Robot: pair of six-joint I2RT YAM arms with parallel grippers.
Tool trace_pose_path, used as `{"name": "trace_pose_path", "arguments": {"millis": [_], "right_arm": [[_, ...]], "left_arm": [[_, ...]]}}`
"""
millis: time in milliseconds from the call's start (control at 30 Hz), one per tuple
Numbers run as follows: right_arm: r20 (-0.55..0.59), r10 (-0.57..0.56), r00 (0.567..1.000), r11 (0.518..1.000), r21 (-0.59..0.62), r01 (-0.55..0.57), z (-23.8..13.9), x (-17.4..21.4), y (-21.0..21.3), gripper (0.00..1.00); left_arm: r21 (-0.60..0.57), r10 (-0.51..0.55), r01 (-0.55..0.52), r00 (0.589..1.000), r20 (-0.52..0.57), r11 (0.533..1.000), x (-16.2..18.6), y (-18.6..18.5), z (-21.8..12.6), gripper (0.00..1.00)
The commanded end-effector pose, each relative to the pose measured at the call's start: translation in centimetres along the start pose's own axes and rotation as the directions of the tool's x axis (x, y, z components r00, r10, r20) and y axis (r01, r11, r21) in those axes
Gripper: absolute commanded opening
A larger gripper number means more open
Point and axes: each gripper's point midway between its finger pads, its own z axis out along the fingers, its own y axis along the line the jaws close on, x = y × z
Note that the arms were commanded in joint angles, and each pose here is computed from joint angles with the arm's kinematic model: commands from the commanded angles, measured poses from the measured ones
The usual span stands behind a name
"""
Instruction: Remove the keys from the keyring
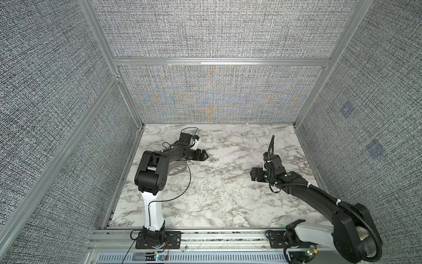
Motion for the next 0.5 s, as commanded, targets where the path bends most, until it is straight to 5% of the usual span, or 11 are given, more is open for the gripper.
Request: {"name": "trace_pose_path", "arguments": {"millis": [0,467], "right_arm": [[0.004,0.0,1.0,1.0,0.008,0.0,-0.2,-0.2,-0.1,0.95],[-0.021,-0.063,0.998,0.994,-0.086,0.061,0.7,-0.3,2.0,0.94]], "left_arm": [[-0.016,-0.101,0.1,0.975,-0.196,0.995,5.9,-0.4,0.0,0.92],[-0.127,-0.153,0.168,0.981,0.122,0.978,-2.5,-1.9,-6.4,0.92]]}}
